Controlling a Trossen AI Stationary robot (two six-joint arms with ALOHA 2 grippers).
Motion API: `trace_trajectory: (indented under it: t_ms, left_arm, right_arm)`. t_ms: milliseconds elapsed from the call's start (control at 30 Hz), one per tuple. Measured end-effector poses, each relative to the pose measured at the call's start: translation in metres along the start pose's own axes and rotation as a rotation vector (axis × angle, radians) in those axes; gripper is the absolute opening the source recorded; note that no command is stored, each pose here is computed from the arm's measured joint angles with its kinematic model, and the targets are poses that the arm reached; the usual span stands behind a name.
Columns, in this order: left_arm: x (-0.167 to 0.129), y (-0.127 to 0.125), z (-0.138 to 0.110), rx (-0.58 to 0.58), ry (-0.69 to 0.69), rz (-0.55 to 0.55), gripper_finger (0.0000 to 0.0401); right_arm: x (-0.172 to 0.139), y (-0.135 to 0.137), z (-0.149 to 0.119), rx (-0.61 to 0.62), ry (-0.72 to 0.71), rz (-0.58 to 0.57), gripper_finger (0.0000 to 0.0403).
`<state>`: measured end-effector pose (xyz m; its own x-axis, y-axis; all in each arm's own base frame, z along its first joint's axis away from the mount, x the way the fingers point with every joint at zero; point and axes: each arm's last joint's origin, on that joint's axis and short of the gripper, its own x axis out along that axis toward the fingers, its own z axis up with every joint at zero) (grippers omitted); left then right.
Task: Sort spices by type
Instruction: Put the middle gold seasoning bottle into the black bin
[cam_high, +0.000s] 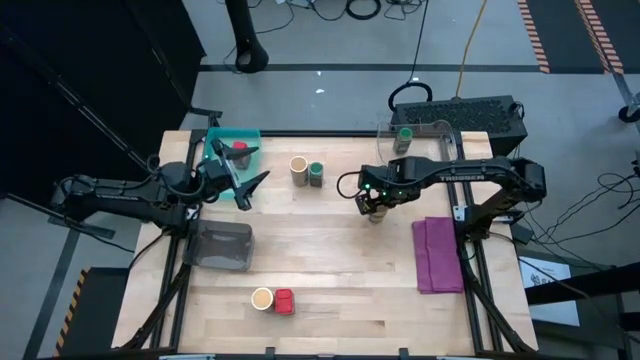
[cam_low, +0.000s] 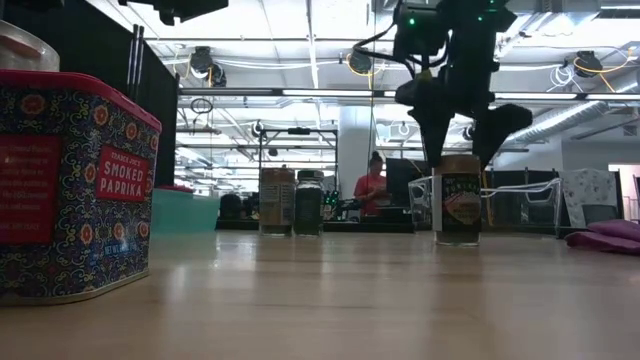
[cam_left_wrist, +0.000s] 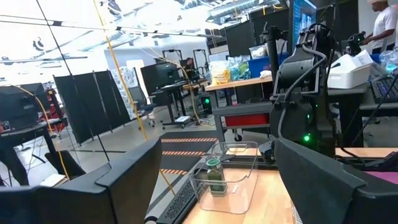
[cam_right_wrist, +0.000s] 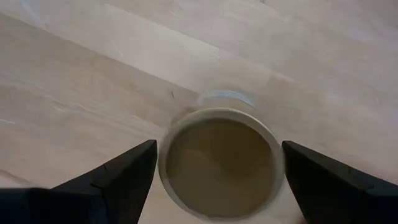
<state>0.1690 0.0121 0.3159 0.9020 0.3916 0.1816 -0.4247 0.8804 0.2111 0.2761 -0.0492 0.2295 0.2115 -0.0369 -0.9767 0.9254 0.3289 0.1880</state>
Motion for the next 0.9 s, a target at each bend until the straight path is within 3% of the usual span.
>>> trace_trajectory:
  t_ms: [167,367,500,667,900]
  left_arm:
    - [0.0,0.0,0.0,0.0,0.002,-0.001,0.0317]
    - [0.002,-0.001,-0.002,0.001,0.011,-0.003,0.0317]
    - [0.005,-0.004,-0.005,-0.013,0.031,-0.009,0.0317]
    - [0.009,-0.009,-0.014,-0.059,0.09,-0.059,0.0317]
    - [0.019,-0.028,-0.024,-0.186,0.124,-0.219,0.0317]
  right_arm:
    - [0.011,-0.003,-0.001,0.02,-0.008,0.013,0.0321]
    - [0.014,-0.006,-0.003,0.015,-0.007,-0.004,0.0254]
    - [0.014,-0.006,-0.003,-0.026,-0.01,-0.004,0.0247]
    - [0.002,0.004,-0.009,-0.136,-0.05,0.015,0.0247]
    - [-0.033,0.037,-0.042,-0.436,-0.264,0.055,0.0247]
